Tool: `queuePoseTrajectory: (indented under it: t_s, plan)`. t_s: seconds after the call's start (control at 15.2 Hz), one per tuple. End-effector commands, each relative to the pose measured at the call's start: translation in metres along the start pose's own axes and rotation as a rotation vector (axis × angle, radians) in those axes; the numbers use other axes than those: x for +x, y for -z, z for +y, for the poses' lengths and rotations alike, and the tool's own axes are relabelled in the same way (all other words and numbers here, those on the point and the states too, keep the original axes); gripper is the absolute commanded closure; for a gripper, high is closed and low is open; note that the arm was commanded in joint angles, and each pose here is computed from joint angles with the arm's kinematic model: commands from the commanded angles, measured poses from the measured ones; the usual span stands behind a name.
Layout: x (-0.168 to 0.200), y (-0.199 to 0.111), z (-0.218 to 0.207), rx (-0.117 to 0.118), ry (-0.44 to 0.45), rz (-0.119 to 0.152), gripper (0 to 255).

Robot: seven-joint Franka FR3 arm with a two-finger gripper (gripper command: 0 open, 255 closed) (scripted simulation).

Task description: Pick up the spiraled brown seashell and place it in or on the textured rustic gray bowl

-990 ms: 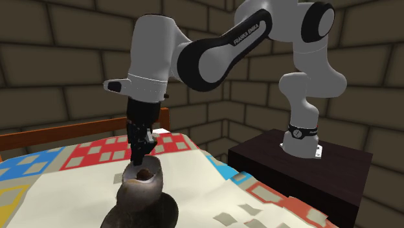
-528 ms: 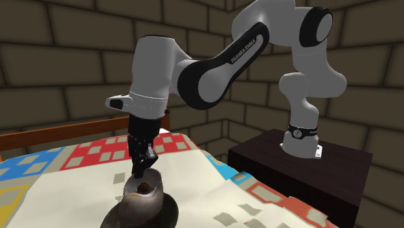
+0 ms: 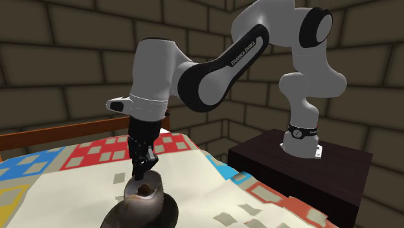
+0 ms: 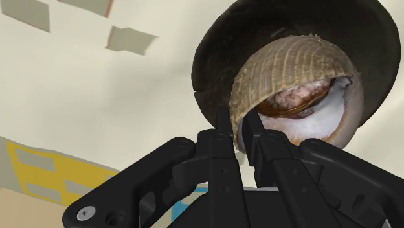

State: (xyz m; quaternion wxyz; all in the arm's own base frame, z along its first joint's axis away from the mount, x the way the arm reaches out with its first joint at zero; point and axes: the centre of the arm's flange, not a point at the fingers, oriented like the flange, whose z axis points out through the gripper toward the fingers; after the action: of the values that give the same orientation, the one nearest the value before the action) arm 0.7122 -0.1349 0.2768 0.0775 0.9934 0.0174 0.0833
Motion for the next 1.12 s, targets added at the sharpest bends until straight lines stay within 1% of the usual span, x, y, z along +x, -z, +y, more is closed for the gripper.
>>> queuePoseTrajectory:
  t_s: [0.0,0.33,0.59,1.06]
  plan:
    - [0.0,0.0,0.0,0.0,0.0,0.001,0]
    - [0.0,0.0,0.0,0.0,0.0,0.001,0]
    - [0.0,0.05,0.0,0.0,0.0,0.001,0]
    - [0.0,0.05,0.0,0.0,0.0,0.001,0]
